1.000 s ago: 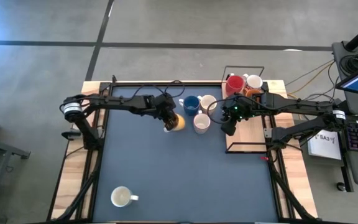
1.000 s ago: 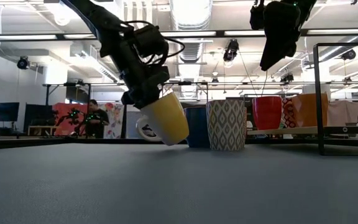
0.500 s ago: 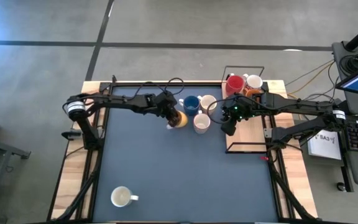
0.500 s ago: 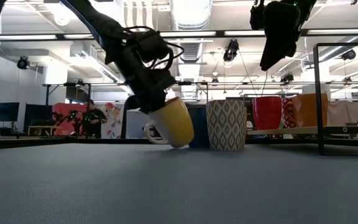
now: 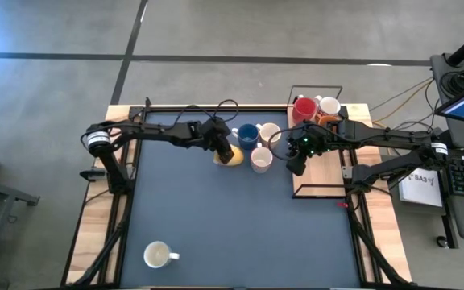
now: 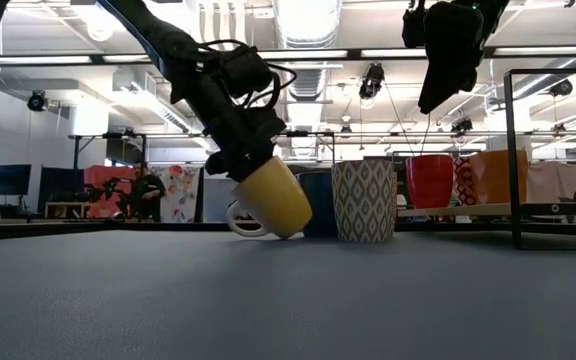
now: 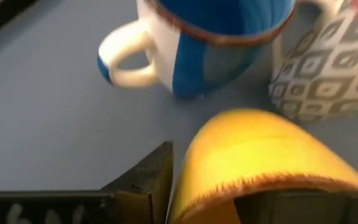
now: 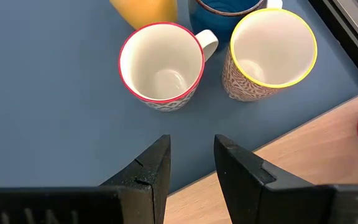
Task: Place coffee mugs
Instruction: Move the yellow mug to the top middle, then move the gray patterned mug to the top middle, then put the orange patterned mug on the shelf
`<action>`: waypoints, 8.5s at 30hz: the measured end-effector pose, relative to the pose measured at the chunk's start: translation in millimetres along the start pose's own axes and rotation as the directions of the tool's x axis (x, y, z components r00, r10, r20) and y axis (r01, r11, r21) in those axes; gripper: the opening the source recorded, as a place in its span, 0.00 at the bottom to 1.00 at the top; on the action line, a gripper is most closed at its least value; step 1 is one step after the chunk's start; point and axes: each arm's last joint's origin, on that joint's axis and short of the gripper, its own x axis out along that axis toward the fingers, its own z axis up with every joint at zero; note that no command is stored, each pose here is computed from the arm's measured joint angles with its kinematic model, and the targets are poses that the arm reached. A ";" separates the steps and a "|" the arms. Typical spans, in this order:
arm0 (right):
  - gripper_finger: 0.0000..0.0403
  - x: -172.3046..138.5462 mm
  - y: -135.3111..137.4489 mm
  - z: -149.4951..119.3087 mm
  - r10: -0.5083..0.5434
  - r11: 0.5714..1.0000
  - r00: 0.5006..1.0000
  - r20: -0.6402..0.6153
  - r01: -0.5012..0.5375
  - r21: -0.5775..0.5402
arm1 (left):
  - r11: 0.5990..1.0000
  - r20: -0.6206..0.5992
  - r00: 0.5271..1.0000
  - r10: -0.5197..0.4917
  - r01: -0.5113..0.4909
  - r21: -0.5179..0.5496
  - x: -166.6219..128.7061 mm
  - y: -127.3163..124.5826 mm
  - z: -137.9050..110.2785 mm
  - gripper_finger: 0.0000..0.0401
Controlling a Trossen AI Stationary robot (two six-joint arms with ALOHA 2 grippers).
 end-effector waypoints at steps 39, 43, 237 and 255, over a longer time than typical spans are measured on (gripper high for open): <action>0.28 0.0 0.0 0.0 0.000 1.000 1.000 0.000 0.000 0.000 | 0.998 -0.201 0.980 -0.006 0.018 0.056 -98.2 -69.9 -20.2 0.28; 0.28 0.0 0.0 0.0 0.000 1.000 1.000 0.000 0.000 0.000 | 0.999 -0.264 0.964 0.036 -0.028 0.033 -129.7 -97.4 -49.9 0.28; 0.28 41.7 3.6 21.2 -0.004 1.000 1.000 0.021 0.004 0.004 | 0.999 0.506 0.863 0.005 0.017 -0.040 -146.4 8.7 -94.3 0.21; 0.28 59.0 -78.6 25.4 -0.085 0.919 0.993 -0.085 0.112 0.377 | 1.000 0.508 0.861 0.019 -0.003 -0.031 -145.5 9.1 -94.6 0.21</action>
